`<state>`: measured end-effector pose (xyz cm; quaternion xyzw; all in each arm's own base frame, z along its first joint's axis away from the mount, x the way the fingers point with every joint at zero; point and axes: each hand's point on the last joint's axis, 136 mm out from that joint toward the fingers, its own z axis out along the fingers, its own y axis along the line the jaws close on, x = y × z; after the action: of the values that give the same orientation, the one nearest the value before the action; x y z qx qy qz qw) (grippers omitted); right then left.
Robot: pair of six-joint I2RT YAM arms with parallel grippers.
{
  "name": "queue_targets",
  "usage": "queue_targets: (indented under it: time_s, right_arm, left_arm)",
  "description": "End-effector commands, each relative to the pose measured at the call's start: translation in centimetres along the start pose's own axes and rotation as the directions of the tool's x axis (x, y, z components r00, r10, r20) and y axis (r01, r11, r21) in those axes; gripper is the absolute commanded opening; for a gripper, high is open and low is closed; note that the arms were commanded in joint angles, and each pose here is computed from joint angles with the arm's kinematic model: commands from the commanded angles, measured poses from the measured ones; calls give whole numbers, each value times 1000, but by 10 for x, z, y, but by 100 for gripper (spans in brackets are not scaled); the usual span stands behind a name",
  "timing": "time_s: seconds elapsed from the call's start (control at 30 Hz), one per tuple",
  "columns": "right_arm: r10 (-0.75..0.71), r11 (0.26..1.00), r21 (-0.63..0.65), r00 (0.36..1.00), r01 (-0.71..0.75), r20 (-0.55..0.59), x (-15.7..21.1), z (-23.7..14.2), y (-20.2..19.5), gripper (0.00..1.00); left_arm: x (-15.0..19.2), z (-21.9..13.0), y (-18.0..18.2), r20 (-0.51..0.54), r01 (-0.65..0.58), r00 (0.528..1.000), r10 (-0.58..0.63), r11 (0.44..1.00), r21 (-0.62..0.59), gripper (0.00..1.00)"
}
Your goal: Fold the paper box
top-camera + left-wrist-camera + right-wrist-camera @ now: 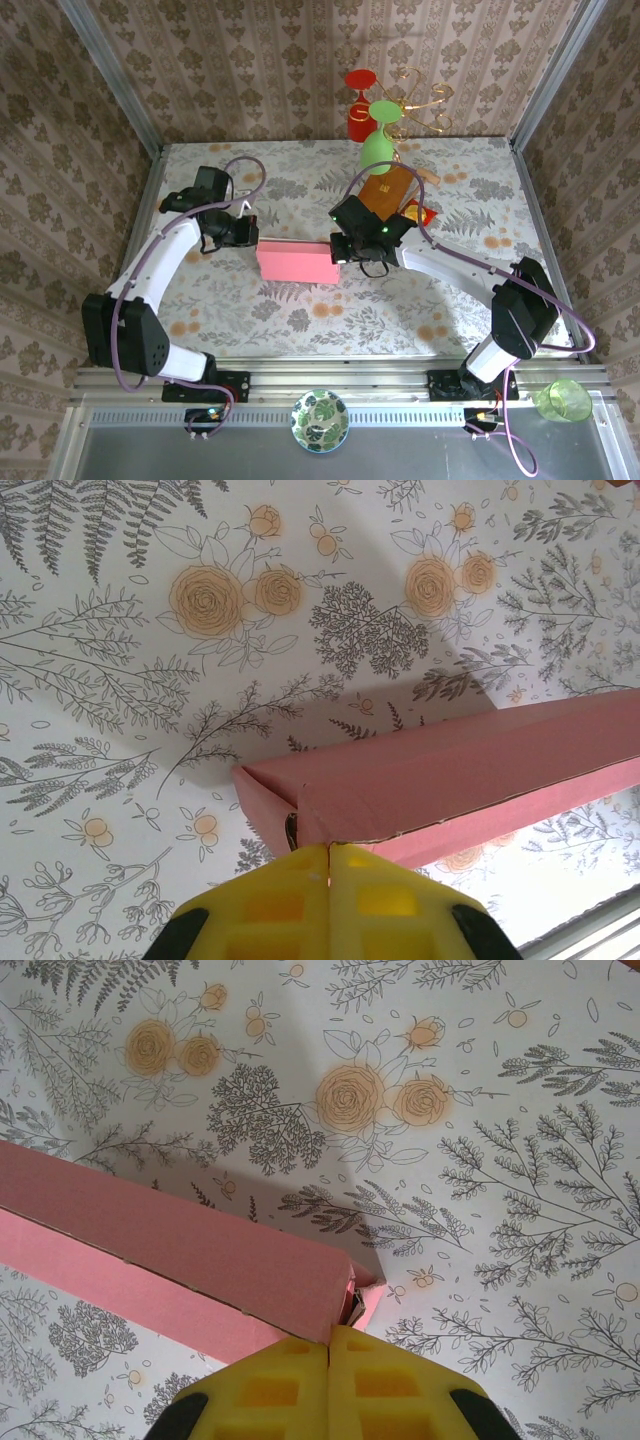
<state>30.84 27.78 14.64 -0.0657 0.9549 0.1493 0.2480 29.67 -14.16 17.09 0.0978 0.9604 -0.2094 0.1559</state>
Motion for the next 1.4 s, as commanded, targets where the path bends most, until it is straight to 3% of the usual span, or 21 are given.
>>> queue_targets:
  time_s: [0.0, 0.77, 1.03, 1.17, 1.23, 1.37]
  right_arm:
    - [-14, 997, 73, 993, 23, -120, 30, 12, -15, 0]
    - [-21, 997, 66, 993, 29, -112, 31, 13, -15, 0]
    - [-120, 988, 89, 990, 127, -75, 36, 12, -13, 0]
    - [-155, 980, 115, 986, 162, -63, 40, 13, -18, 0]
    - [-167, 977, 123, 984, 173, -57, 41, 12, -19, 0]
    - [-187, 972, 134, 981, 193, -55, 42, 12, -20, 0]
  left_arm:
    - [0, -8, -10, -18, 36, 999, -35, 998, 48, 6]
    - [29, 6, 6, -20, 29, 999, -29, 999, 12, 5]
    - [39, 12, 10, 7, 68, 998, -68, 998, 19, 6]
    - [38, 7, 7, 42, 127, 991, -128, 991, 35, 10]
    - [37, 4, 4, 59, 172, 983, -176, 983, 60, 19]
    - [38, -4, 3, 97, 300, 945, -311, 947, 115, 27]
